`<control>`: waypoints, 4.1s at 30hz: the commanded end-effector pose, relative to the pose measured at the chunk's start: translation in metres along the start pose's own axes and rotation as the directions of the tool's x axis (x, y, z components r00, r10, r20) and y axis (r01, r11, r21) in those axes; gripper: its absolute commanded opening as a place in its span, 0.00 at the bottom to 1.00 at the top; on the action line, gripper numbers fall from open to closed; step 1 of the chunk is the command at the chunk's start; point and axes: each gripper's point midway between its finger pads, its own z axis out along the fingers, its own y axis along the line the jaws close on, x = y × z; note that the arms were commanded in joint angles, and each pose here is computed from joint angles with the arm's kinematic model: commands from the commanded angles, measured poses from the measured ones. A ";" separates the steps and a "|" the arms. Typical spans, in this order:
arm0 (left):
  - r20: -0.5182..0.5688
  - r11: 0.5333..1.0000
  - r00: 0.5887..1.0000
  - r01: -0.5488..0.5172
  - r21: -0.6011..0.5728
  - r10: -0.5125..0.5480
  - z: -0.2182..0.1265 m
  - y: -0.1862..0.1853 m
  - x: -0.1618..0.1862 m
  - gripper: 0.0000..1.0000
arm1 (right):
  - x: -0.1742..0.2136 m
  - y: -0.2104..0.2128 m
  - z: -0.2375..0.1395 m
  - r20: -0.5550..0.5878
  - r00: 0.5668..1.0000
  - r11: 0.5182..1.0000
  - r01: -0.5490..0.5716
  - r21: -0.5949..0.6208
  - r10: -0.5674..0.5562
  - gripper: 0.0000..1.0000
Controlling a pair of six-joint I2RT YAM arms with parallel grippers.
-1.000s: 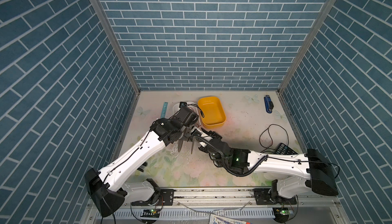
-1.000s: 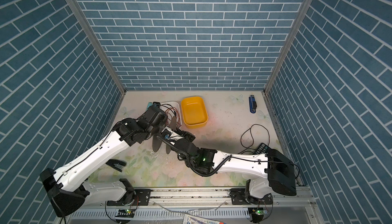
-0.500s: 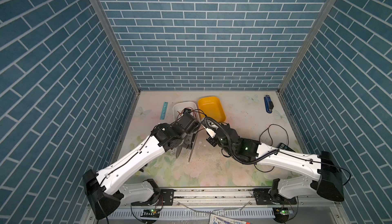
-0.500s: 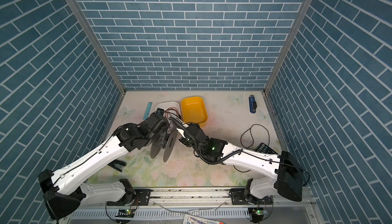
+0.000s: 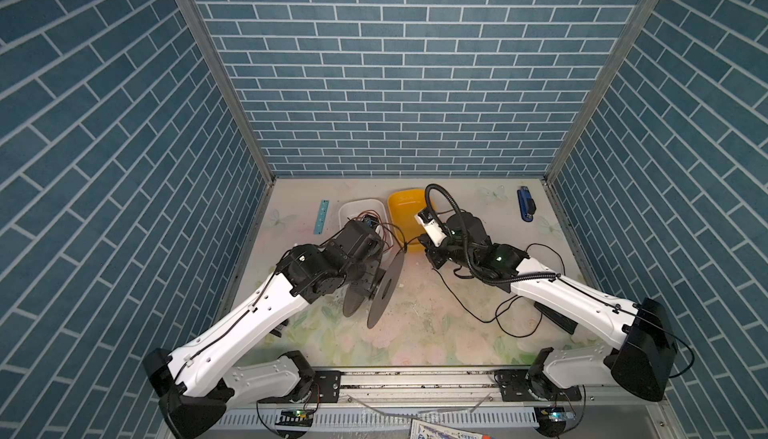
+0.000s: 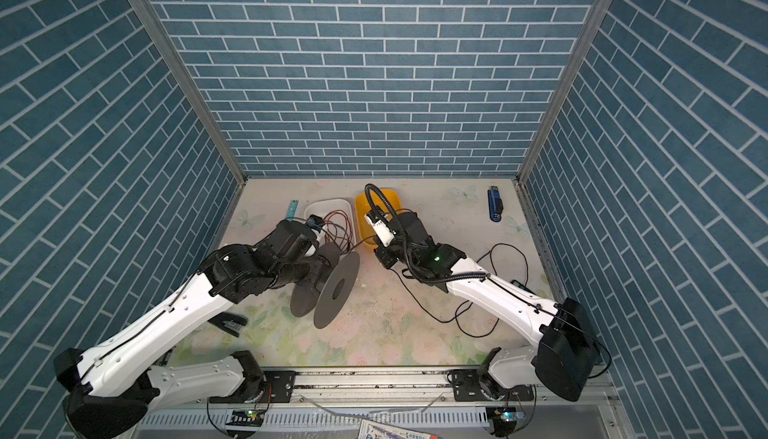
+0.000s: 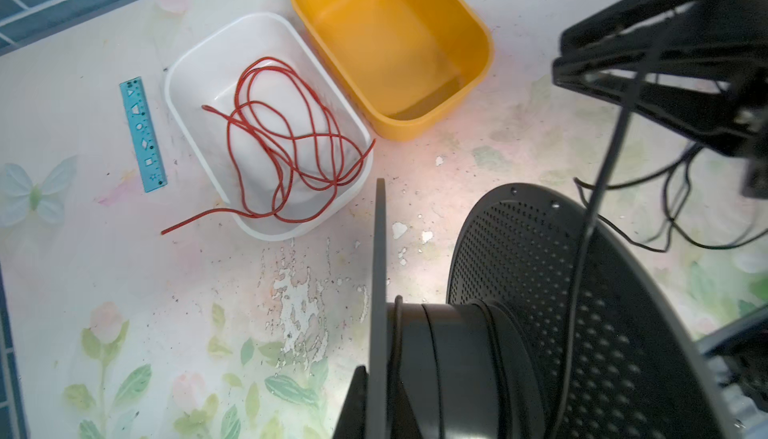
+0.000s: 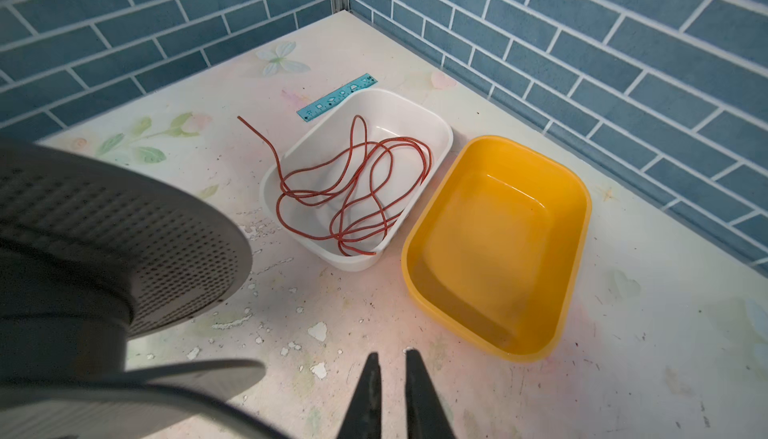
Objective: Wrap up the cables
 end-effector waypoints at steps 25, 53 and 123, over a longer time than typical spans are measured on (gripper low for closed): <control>0.147 0.952 0.976 0.112 0.285 -0.159 -0.085 -0.008 -0.082 0.00 | 0.071 -0.003 -0.006 0.079 0.959 0.951 -0.257 -0.172 0.273 0.45; 0.148 0.823 0.867 0.379 0.424 -0.476 -0.048 0.036 -0.119 0.00 | 0.111 -0.010 -0.017 0.100 0.967 0.960 -0.245 0.133 0.233 0.00; 0.046 0.957 0.973 0.230 -0.177 -0.225 0.055 0.041 -0.053 0.00 | -0.023 0.087 -0.043 0.061 0.954 0.921 0.265 0.287 -0.294 0.10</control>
